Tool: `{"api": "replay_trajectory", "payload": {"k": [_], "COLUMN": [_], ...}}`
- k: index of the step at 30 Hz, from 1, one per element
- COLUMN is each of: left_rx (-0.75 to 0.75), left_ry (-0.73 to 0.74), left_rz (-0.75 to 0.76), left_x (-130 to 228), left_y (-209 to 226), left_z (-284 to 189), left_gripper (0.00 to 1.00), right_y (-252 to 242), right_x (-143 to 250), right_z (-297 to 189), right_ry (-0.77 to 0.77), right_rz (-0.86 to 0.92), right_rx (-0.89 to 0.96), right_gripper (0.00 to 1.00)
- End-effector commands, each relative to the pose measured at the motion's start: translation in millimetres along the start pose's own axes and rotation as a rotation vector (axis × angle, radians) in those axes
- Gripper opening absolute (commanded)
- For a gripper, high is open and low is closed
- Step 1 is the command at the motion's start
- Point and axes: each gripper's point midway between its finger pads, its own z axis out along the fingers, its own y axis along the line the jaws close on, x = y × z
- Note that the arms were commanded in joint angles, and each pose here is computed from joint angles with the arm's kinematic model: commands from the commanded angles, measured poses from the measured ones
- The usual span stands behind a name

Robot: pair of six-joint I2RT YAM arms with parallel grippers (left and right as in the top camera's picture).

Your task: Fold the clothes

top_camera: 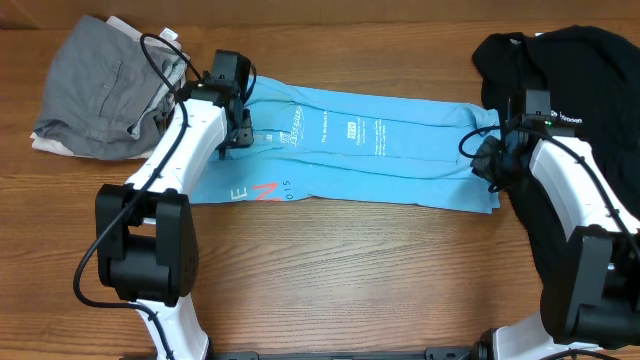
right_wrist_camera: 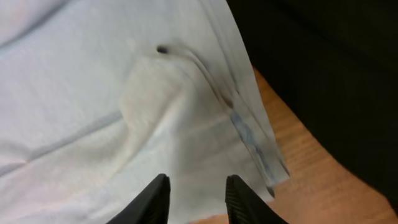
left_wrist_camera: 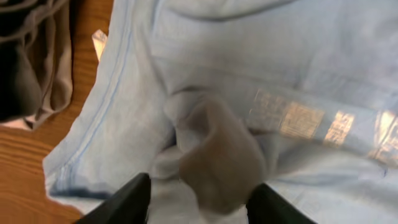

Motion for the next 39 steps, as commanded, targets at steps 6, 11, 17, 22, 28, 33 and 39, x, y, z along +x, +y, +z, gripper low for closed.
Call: {"api": "replay_trajectory", "payload": {"k": [6, 11, 17, 22, 28, 33, 39], "left_rx": [-0.027, 0.076, 0.295, 0.372, 0.339, 0.325, 0.318], "left_ry": [0.064, 0.026, -0.079, -0.164, -0.096, 0.046, 0.108], "left_rz": [0.004, 0.018, 0.102, 0.134, 0.139, 0.153, 0.17], "left_x": [-11, -39, -70, -88, -83, -62, -52], "left_y": [36, 40, 12, -6, -10, -20, -32], "left_z": [-23, -61, -116, -138, -106, -64, -37], "left_gripper": [0.78, 1.0, 1.0, 1.0, 0.84, 0.1, 0.04], "right_y": [27, 40, 49, 49, 50, 53, 53], "right_x": [-39, -49, -40, -37, -39, -44, -44], "right_z": [-78, -125, -147, -147, -147, -147, -147], "right_ry": [-0.1, -0.13, -0.1, -0.088, -0.095, -0.117, -0.117], "right_rz": [-0.062, -0.123, -0.207, -0.218, -0.218, -0.219, -0.214], "right_rx": [-0.083, -0.133, -0.188, -0.194, -0.196, -0.204, -0.205], "right_gripper": [0.69, 0.77, 0.84, 0.85, 0.85, 0.84, 0.85]}}
